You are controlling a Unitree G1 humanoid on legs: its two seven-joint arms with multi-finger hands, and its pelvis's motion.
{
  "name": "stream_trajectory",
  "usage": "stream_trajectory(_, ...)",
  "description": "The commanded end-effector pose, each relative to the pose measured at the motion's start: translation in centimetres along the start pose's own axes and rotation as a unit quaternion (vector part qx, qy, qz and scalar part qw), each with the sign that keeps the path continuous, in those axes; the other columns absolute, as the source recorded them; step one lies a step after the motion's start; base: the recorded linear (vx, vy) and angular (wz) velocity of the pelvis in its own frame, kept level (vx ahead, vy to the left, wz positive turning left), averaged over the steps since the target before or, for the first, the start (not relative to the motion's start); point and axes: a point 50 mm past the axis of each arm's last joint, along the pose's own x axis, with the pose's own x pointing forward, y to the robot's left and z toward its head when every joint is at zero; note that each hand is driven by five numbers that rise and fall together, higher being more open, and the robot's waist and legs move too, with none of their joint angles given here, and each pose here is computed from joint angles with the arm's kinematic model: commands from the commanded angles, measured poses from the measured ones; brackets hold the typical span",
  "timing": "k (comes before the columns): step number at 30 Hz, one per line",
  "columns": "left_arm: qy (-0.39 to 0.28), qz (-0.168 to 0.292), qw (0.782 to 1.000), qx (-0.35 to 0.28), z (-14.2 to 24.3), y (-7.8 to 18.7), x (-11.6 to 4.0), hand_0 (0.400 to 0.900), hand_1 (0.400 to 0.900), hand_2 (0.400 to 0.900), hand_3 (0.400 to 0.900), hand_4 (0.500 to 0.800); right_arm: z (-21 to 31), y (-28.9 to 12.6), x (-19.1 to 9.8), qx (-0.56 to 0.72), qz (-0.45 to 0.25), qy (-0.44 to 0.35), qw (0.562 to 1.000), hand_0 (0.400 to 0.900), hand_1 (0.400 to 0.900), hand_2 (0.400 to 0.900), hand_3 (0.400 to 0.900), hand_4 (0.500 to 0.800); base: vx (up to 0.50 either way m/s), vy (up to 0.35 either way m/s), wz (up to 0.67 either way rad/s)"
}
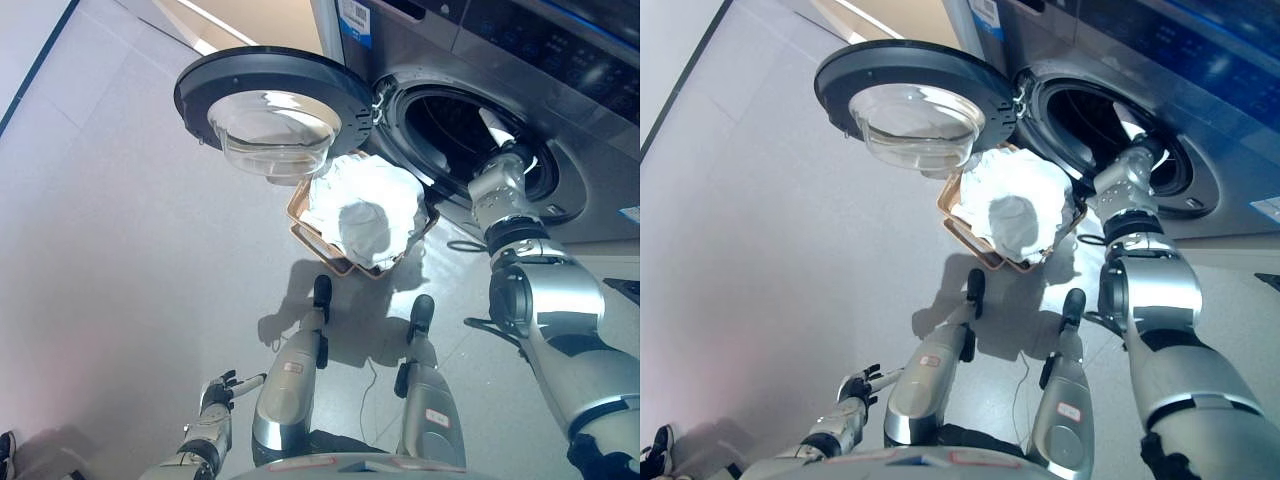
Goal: Put the clothes in the basket into the washing machine.
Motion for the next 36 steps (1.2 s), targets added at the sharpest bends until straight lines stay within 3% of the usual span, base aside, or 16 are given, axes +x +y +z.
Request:
stream_trajectory(1,0.044,0.016,0.999,0.013,-2.8,1.0,-0.2,0.9,0.9,0.9,0.9,0.8,0.5,-0.4,0.1,-0.084,0.03,-0.038,0.995,0.9,0.9,0.9,0.9,0.8,0.0,0.0,0.0)
stream_trajectory(7,0.038,0.012,0.999,0.007,-2.3,1.2,-0.1,0.9,0.9,0.9,0.9,0.8,-9.0,-10.5,-1.3,-0.247,-0.023,0.087,0.965,0.9,0.9,0.9,0.9,0.8,0.013,-0.011,-0.06)
stream_trajectory(11,0.044,0.016,0.999,0.009,-2.6,2.0,-0.1,0.9,0.9,0.9,0.9,0.8,-13.2,-17.8,-4.0,-0.379,-0.05,0.165,0.909,0.9,0.9,0.9,0.9,0.8,-0.004,-0.036,-0.08)
stream_trajectory(21,0.073,0.05,0.995,0.052,-4.4,5.3,-0.2,0.9,0.9,0.9,0.9,0.8,-19.1,-33.7,-16.3,-0.522,-0.118,0.407,0.74,0.9,0.9,0.9,0.9,0.8,0.037,-0.058,-0.06)
stream_trajectory(25,0.095,0.052,0.992,0.065,-5.6,6.1,-0.5,0.9,0.9,0.9,0.9,0.8,-20.1,-36.3,-20.4,-0.518,-0.142,0.476,0.697,0.9,0.9,0.9,0.9,0.8,0.031,-0.031,0.01)
stream_trajectory(28,0.109,0.05,0.989,0.084,-6.3,6.4,-0.6,0.9,0.9,0.9,0.9,0.8,-20.7,-36.7,-21.9,-0.495,-0.157,0.499,0.693,0.9,0.9,0.9,0.9,0.8,0.027,-0.015,-0.05)
stream_trajectory(36,0.107,0.04,0.987,0.109,-6.1,6.3,-0.6,0.9,0.9,0.9,0.9,0.8,-21.2,-35.0,-20.3,-0.505,-0.122,0.487,0.702,0.9,0.9,0.9,0.9,0.8,0.0,-0.001,-0.01)
